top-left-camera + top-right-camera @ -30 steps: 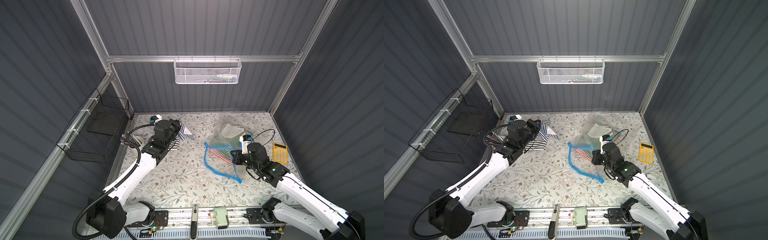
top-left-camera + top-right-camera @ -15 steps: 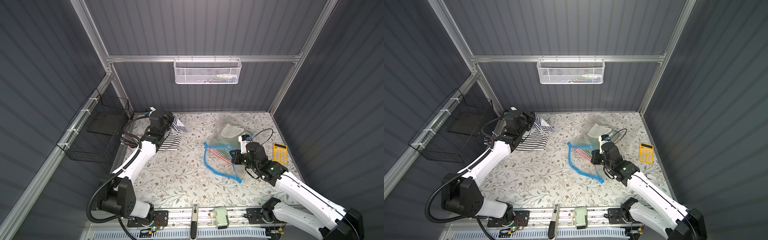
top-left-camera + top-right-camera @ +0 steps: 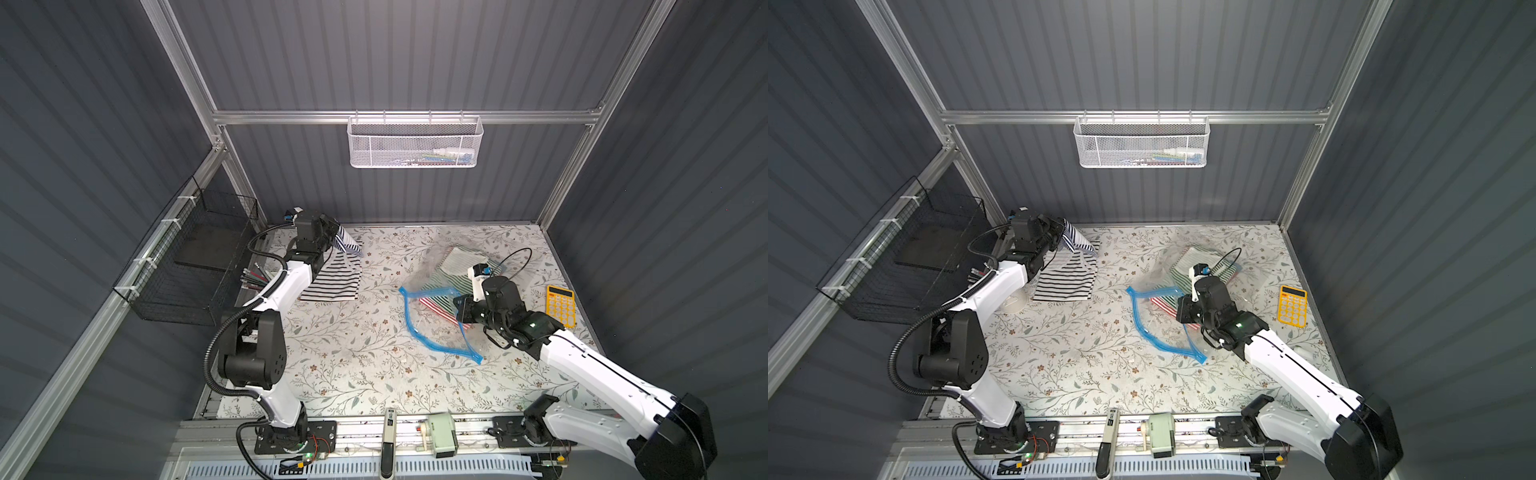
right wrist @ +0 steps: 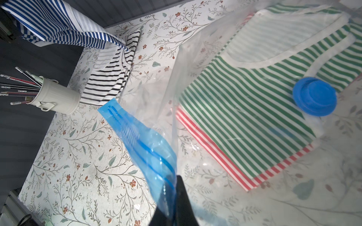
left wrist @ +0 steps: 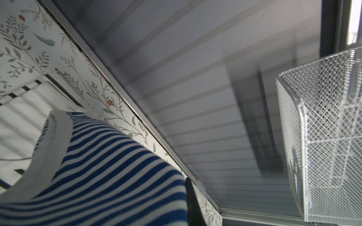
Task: Take the tank top out of the vacuum bag
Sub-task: Place the tank top on the tank top, then adjust the tank top.
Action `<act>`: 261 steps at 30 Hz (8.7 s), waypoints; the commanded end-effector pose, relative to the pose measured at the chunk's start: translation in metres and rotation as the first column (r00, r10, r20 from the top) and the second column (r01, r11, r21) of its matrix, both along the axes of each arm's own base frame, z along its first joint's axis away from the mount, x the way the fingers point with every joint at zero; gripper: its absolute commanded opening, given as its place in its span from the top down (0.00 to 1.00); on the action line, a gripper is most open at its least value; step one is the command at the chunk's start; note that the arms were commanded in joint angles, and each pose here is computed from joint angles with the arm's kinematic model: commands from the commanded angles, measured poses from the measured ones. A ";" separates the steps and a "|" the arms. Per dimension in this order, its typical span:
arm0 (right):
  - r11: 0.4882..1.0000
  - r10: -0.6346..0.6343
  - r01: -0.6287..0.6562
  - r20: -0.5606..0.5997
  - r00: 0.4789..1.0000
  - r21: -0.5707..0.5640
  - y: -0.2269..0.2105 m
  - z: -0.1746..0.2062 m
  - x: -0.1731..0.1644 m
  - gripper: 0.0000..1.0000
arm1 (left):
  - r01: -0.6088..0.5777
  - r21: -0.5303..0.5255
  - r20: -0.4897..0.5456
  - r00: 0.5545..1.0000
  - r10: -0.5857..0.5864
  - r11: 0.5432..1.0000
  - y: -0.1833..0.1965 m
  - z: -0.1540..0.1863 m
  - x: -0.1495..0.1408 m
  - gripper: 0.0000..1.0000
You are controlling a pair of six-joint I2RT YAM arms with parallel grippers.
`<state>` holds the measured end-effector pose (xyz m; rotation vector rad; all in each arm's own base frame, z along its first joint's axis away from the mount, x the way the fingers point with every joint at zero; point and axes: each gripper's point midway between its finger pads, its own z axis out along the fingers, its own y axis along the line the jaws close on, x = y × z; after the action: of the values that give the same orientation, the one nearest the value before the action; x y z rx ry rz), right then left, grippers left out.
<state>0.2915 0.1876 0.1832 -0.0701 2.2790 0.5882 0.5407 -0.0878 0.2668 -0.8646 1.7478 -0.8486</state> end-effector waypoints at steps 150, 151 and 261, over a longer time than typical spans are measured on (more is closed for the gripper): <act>0.995 -0.020 0.022 -0.020 1.000 0.097 0.000 -0.006 0.013 1.00 | 0.224 0.205 -0.681 0.732 -0.025 0.953 0.034 -0.194 -0.147 0.51; 0.994 -0.020 0.020 0.005 1.000 0.109 -0.001 0.004 0.011 1.00 | 0.232 0.217 -0.674 0.739 -0.026 0.948 0.035 -0.188 -0.149 0.50; 0.984 -0.006 0.014 -0.042 0.999 0.178 0.004 -0.020 0.001 1.00 | 0.228 0.736 -0.570 0.718 0.400 0.638 0.069 -0.128 -0.133 0.43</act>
<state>0.2920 0.1910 0.1636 0.0409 2.2619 0.7804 0.4122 -0.0086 0.1159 -0.8715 2.3803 0.3905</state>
